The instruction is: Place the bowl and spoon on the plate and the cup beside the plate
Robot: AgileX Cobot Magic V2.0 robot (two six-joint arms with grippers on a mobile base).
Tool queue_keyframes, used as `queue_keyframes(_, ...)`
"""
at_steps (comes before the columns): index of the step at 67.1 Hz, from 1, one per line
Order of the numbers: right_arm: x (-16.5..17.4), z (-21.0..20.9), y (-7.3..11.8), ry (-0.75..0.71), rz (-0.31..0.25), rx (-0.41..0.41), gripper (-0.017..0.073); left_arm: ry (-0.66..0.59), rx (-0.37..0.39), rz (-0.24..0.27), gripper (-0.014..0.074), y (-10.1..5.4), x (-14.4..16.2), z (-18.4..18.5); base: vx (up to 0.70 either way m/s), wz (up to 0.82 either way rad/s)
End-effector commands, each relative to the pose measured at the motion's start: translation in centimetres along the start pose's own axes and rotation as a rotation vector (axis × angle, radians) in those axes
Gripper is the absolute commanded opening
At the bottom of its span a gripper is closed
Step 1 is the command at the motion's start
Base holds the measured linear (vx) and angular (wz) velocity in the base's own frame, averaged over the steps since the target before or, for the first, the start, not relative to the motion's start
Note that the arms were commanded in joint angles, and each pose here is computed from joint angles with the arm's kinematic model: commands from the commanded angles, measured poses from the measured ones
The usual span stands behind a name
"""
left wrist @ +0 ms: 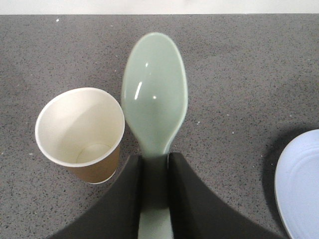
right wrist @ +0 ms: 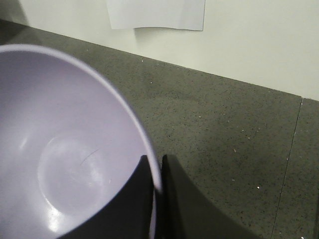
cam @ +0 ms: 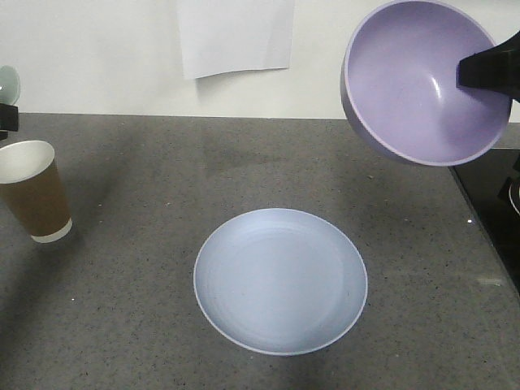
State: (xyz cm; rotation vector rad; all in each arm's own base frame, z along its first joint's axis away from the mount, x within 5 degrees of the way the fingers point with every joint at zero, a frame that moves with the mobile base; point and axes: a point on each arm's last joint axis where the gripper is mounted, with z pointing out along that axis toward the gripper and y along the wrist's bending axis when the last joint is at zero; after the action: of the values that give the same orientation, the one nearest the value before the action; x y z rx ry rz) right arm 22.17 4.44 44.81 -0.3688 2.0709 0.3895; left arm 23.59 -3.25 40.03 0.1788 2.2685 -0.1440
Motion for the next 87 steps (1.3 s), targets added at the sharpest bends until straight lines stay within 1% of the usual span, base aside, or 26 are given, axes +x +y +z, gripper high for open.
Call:
queue_keyframes(1,-1.35,-1.42,0.32,-0.111,-0.006,0.014,-0.0004,-0.101,0.008,-0.014,-0.0006,-0.22,-1.08,-1.17,0.0,0.0)
queue_keyframes(87,-1.36,-1.38,0.35,-0.111,-0.008,0.009,-0.0004,-0.102,0.008,-0.013,-0.0006,-0.22,-1.09,-1.17,0.0,0.0)
